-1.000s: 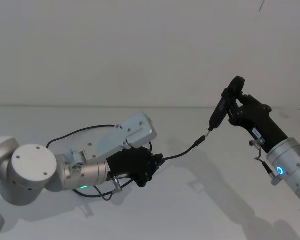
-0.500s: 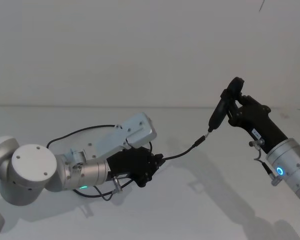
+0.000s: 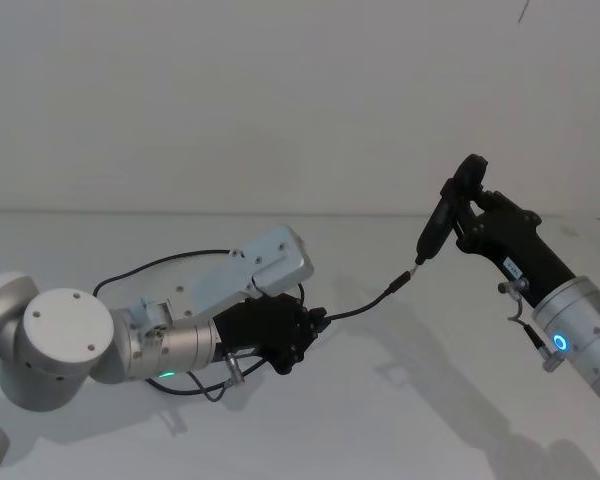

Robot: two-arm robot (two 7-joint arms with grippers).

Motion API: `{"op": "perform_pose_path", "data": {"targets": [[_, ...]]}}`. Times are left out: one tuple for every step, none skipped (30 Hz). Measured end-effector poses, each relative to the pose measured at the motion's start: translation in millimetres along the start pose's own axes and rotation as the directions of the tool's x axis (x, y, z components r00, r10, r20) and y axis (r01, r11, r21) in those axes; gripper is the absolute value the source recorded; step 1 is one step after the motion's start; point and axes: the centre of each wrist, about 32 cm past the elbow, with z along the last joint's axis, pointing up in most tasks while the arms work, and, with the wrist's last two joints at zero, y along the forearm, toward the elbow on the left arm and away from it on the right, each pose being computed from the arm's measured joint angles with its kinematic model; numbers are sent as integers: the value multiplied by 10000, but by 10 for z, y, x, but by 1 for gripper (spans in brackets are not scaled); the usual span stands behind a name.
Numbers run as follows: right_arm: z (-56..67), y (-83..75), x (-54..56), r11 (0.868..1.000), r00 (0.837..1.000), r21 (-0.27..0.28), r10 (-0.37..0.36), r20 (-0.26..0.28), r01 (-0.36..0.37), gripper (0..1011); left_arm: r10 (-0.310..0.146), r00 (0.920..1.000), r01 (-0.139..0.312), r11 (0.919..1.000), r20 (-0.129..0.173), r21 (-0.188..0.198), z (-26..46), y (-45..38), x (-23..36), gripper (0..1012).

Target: Pick up the data cable with the one hand.

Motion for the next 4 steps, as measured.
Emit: {"op": "perform_pose_path", "data": {"targets": [[0, 0, 0, 10000, 10000, 0, 1, 0, -1, 279, 0, 10000, 0, 10000, 0, 0, 0, 0, 0, 36], [0, 0, 0, 10000, 10000, 0, 3, 0, -3, 279, 0, 10000, 0, 10000, 0, 0, 0, 0, 0, 36], [0, 0, 0, 10000, 10000, -1, 5, 0, -5, 279, 0, 10000, 0, 10000, 1, 0, 0, 0, 0, 36], [0, 0, 0, 10000, 10000, -2, 7, -1, -7, 279, 0, 10000, 0, 10000, 0, 0, 0, 0, 0, 36]]}}
